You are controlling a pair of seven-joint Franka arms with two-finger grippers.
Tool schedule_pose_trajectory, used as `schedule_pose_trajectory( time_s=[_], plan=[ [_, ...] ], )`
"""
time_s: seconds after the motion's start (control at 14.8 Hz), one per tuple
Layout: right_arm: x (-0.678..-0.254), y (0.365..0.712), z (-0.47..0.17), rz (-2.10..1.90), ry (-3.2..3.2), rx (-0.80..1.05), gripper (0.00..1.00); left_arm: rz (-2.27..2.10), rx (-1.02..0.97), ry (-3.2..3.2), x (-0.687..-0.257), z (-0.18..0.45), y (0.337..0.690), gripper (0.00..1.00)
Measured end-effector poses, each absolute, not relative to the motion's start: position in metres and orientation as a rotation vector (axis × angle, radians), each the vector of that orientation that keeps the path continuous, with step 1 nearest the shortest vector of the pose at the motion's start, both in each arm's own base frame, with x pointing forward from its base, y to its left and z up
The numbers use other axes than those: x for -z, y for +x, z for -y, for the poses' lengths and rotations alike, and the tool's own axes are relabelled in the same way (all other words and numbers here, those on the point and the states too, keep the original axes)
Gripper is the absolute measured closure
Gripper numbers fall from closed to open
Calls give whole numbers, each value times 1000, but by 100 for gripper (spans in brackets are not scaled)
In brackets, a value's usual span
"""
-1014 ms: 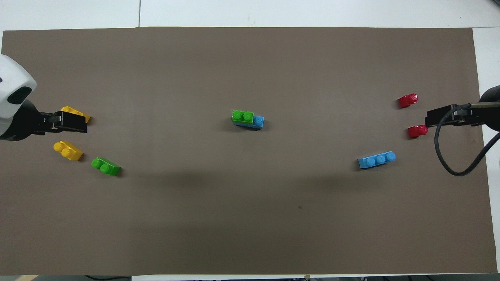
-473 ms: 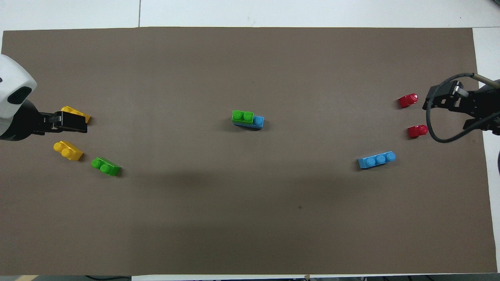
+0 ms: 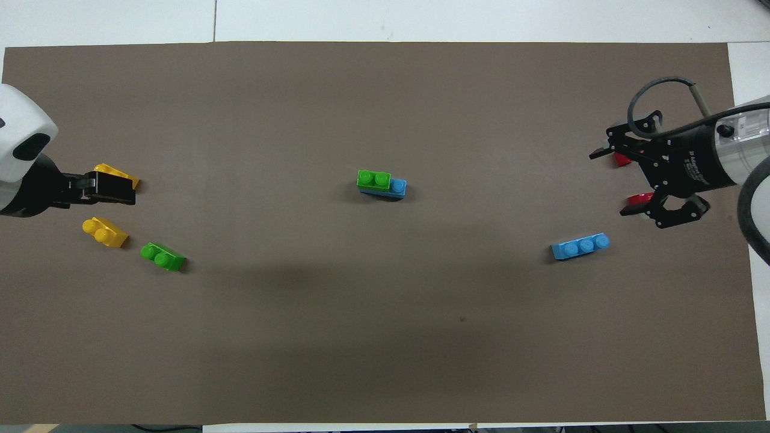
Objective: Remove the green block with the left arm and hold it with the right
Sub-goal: 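Reach both grippers toward the joined green-and-blue bricks in the middle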
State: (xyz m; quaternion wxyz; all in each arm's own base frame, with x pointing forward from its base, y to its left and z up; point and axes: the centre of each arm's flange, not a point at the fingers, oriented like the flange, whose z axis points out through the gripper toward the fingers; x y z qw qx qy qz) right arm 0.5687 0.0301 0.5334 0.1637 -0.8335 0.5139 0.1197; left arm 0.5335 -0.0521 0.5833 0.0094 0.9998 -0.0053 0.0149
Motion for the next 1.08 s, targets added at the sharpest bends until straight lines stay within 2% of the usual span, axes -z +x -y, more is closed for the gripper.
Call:
schedule_pose_trajectory(
  time_s=[0.2, 0.41, 0.68, 0.88, 1.08],
  plan=[
    [-502, 583, -40, -1640, -2148, -524, 0, -183, -41, 3113, -583, 64, 532, 0],
    [-476, 598, -53, -1759, -1982, -617, 1, -503, -32, 3074, -581, 108, 525, 0],
    [-444, 608, -114, -1786, -1968, -647, 0, -837, -41, 2988, -581, 175, 507, 0],
    [-423, 609, -160, -1776, -1994, -642, 0, -1039, -59, 2906, -578, 199, 501, 0],
    [-401, 610, -178, -1777, -2007, -650, 2, -1394, -115, 2676, -571, 227, 499, 0]
  ],
)
